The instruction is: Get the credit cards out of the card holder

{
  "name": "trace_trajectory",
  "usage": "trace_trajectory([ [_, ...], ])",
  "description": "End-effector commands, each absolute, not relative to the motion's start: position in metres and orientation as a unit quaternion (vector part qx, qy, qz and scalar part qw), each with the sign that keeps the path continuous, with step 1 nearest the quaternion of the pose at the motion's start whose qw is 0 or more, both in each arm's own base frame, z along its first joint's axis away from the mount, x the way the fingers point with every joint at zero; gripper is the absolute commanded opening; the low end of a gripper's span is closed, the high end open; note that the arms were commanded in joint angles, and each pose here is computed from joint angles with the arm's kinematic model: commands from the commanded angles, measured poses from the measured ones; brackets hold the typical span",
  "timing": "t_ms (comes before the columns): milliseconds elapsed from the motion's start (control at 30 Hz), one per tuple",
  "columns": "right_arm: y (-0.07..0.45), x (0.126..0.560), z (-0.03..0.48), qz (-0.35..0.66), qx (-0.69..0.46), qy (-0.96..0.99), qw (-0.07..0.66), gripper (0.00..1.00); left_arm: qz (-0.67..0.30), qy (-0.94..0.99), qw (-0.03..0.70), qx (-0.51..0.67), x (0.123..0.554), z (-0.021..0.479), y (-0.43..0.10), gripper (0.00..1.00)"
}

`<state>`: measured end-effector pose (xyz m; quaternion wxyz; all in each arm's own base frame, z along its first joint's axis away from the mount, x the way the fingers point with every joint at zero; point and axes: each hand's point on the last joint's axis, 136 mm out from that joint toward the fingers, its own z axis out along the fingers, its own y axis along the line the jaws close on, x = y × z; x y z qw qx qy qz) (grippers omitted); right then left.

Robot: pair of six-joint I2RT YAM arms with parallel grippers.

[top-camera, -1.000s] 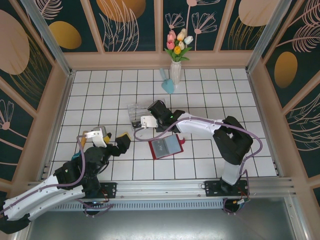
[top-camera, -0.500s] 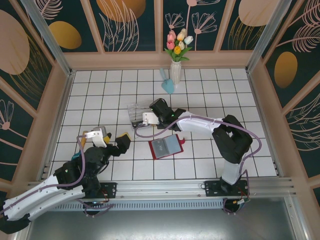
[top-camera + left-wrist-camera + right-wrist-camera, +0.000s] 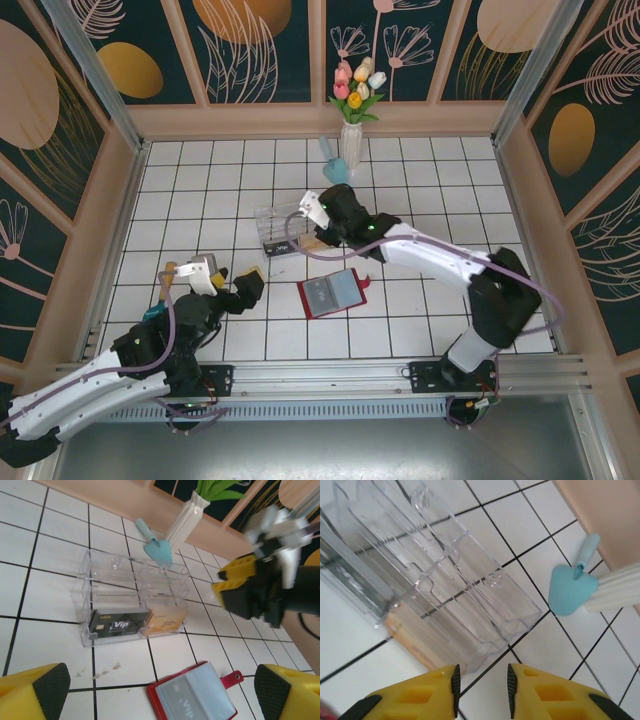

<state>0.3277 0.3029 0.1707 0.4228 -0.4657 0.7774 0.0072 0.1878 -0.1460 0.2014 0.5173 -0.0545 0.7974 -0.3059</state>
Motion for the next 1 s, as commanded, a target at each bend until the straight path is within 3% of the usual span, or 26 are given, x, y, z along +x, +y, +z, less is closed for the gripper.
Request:
trace_trajectory([
  [0,0.304,0.303,0.178,0.132,-0.358,0.825,0.417,0.33,-0.337,0.803,0.489,-0.057,0.189,0.192,-0.167,0.93],
  [200,0.288,0.274,0.139,0.193,-0.257,0.882,0.346,0.3,-0.376,0.836,0.397,-0.046,0.186,0.147,-0.218,0.84],
  [500,0.284,0.236,0.087,0.236,-0.204,0.913,0.263,0.15,-0.355,0.879,0.315,-0.052,0.185,0.096,-0.25,0.55],
  [700,0.283,0.218,0.058,0.231,-0.219,0.92,0.227,0.07,-0.383,0.875,0.291,-0.055,0.184,0.089,-0.267,0.51],
  [967,0.287,0.207,0.031,0.222,-0.229,0.927,0.198,0.05,-0.408,0.872,0.264,-0.062,0.183,0.082,-0.285,0.5],
])
